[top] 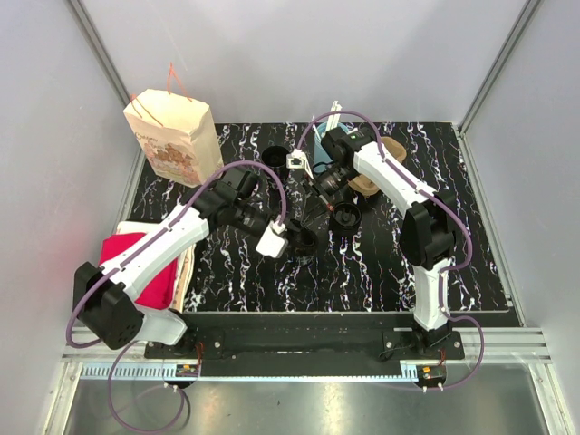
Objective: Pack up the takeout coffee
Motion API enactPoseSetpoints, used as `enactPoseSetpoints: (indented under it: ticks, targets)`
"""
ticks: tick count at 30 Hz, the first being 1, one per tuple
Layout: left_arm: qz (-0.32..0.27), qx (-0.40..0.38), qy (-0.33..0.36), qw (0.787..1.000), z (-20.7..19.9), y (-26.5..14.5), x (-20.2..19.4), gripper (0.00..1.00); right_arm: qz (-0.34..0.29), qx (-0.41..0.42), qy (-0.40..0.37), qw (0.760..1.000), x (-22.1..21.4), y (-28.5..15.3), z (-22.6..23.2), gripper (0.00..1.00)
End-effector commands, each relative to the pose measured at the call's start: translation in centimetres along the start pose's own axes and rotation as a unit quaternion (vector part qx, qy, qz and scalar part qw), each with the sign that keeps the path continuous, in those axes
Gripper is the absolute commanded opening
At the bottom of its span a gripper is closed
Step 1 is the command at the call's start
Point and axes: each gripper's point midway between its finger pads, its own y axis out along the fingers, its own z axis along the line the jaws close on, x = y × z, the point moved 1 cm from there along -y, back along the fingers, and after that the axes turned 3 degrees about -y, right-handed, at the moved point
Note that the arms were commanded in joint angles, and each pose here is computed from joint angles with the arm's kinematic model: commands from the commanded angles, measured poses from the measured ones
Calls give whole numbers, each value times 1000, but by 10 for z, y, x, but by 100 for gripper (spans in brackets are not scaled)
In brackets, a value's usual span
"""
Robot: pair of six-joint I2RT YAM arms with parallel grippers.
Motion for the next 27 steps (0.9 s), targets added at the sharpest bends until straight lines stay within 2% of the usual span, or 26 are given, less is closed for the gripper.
enactPoseSetpoints:
  ticks: [1, 5, 6, 8, 9, 10, 14, 16, 17, 20, 21, 22, 24, 25, 26, 27]
  targets:
    - [-6, 14, 7, 1000, 13, -2, 10, 37, 35, 54, 97, 993, -10, -10, 53, 8]
    - [-10, 18, -12, 1000, 12, 1, 9, 16, 37, 51, 95, 993, -10, -11, 55, 13]
    - [-12, 20, -14, 1000, 13, 2, 9, 14, 37, 47, 90, 994, -8, -12, 55, 14]
    - [-13, 21, -38, 999, 9, 4, 6, 5, 42, 39, 81, 995, -7, -15, 57, 23]
    - [-13, 28, -38, 999, 12, 4, 6, 3, 44, 30, 76, 996, -6, -19, 57, 29]
    - [-11, 34, -60, 998, 11, 4, 6, 1, 57, 14, 66, 996, -8, -22, 56, 48]
    - [-16, 48, -104, 993, 5, 4, 5, 0, 76, -82, 19, 994, -5, -50, 59, 78]
    - [-29, 54, -136, 989, 0, 4, 7, 0, 84, -159, -16, 983, -4, -68, 55, 86]
    - [-35, 55, -143, 988, -1, 4, 9, 0, 84, -191, -33, 978, -5, -72, 46, 95]
    - [-63, 79, -179, 979, 4, 2, 13, 0, 88, -276, -69, 955, -4, -96, 48, 100]
    - [-72, 83, -224, 968, 3, 1, 14, 0, 96, -309, -76, 943, -6, -106, 45, 100]
    - [-85, 93, -239, 963, 8, -5, 14, 0, 84, -336, -96, 933, 0, -116, 55, 100]
    - [-132, 115, -310, 935, 24, -20, 14, 0, 66, -396, -142, 905, 3, -135, 61, 100]
    - [-150, 134, -304, 931, 39, -27, 17, 0, 58, -405, -161, 898, 4, -134, 58, 100]
    - [-170, 133, -370, 904, 43, -34, 12, 0, 51, -414, -174, 892, 5, -136, 60, 100]
    - [-183, 132, -400, 888, 48, -38, 11, 0, 30, -429, -206, 879, 16, -141, 68, 99]
